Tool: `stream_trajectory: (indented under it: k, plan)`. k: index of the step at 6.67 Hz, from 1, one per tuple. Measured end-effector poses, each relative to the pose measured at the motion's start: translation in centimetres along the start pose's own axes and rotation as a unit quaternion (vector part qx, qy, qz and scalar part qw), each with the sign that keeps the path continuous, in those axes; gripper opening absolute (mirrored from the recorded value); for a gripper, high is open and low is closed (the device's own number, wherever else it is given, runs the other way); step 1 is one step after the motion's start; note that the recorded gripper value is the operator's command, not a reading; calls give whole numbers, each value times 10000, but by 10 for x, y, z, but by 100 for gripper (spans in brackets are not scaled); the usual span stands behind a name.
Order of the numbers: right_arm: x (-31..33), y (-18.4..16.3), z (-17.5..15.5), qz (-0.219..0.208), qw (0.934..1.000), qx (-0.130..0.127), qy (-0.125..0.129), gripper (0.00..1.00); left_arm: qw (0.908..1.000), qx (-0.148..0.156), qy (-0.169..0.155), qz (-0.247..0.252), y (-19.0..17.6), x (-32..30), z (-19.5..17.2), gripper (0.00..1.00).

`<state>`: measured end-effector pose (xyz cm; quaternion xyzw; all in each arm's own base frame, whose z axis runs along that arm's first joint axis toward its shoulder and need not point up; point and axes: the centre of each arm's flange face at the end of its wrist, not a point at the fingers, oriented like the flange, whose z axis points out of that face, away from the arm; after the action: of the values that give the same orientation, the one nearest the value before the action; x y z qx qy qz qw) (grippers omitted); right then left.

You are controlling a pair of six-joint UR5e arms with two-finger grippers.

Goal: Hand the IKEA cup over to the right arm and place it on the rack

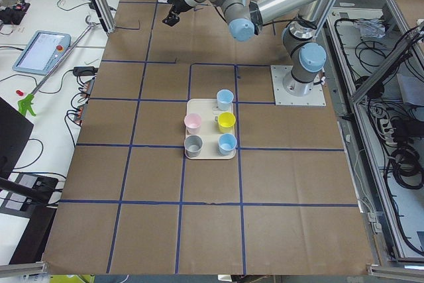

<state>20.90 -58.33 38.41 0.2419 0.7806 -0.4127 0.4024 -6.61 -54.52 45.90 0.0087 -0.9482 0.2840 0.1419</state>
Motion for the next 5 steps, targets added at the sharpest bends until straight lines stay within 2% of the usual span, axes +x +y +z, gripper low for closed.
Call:
stream_trajectory:
  k: [1, 2, 3, 4, 5]
  plan:
    - [15, -22, 2, -712, 9971, 205, 157, 27, 9965, -665, -488, -152, -15, 18, -4, 99]
    - [26, -42, 0, -1336, 9896, 407, 340, 27, 9873, -1310, -859, -276, -22, 33, -8, 99]
    - [33, -55, -1, -1872, 9792, 572, 532, 27, 9741, -1929, -1122, -356, -21, 44, -17, 99]
    - [41, -65, -1, -2385, 9653, 714, 787, 27, 9596, -2454, -1317, -396, -12, 49, -30, 99]
    - [52, -71, 1, -2851, 9482, 836, 1121, 27, 9479, -2805, -1453, -405, 2, 50, -46, 99]
